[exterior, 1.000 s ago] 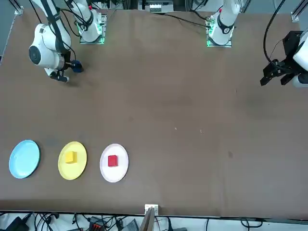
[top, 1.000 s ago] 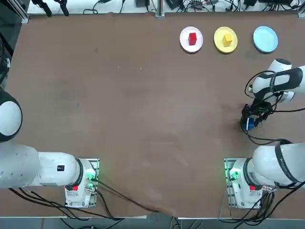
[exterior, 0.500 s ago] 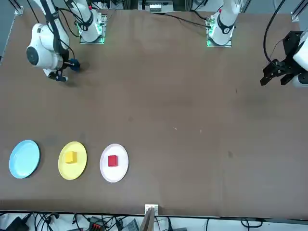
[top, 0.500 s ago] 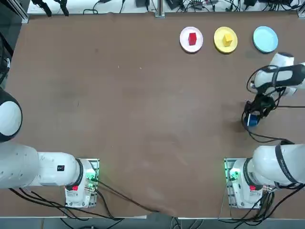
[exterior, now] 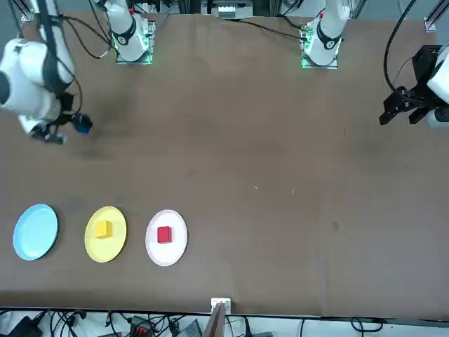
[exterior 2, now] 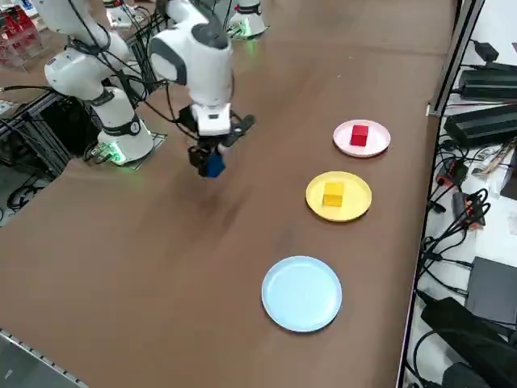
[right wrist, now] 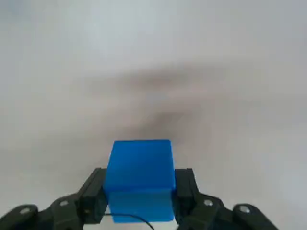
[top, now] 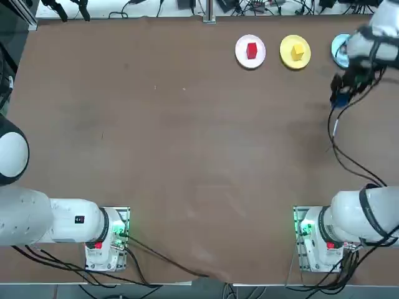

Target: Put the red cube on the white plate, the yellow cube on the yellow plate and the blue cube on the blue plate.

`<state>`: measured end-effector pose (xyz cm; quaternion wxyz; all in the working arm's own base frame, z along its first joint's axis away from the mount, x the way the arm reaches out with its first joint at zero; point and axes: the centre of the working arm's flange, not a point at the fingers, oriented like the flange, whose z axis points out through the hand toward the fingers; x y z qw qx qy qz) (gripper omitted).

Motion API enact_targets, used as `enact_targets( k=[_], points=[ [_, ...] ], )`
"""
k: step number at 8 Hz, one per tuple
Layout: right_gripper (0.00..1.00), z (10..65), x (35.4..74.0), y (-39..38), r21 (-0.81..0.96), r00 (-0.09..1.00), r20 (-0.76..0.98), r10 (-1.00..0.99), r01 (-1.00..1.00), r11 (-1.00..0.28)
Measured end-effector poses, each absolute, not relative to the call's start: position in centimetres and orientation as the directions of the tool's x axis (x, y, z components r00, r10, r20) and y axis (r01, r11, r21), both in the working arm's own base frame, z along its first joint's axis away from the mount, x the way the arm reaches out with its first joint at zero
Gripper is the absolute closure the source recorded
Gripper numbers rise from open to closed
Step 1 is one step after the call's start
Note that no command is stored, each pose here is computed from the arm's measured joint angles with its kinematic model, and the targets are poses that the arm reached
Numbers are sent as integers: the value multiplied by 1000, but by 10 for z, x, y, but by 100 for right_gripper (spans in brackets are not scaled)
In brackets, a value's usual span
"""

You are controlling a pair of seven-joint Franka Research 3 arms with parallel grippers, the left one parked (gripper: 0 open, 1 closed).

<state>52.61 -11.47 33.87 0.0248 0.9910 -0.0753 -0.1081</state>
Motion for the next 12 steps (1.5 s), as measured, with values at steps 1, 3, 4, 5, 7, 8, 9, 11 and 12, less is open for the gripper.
enact_targets(
  k=[1, 3, 4, 5, 7, 8, 9, 11, 12],
  points=[
    [31, 345, 574, -120, 70, 970, -192, -151, -140, -988],
    [31, 324, 663, -145, 83, 979, -123, -164, -154, -985],
    [31, 314, 698, -164, 96, 982, -62, -178, -172, -980],
    [31, 307, 724, -188, 115, 981, 24, -195, -196, -974],
    [31, 286, 739, -243, 170, 961, 166, -221, -249, -954],
    [31, 276, 736, -265, 197, 955, 189, -228, -265, -944],
    [31, 266, 731, -280, 210, 954, 182, -236, -272, -939],
    [31, 250, 726, -286, 213, 958, 157, -241, -271, -939],
    [31, 246, 725, -285, 213, 959, 152, -240, -269, -939]
  ],
)
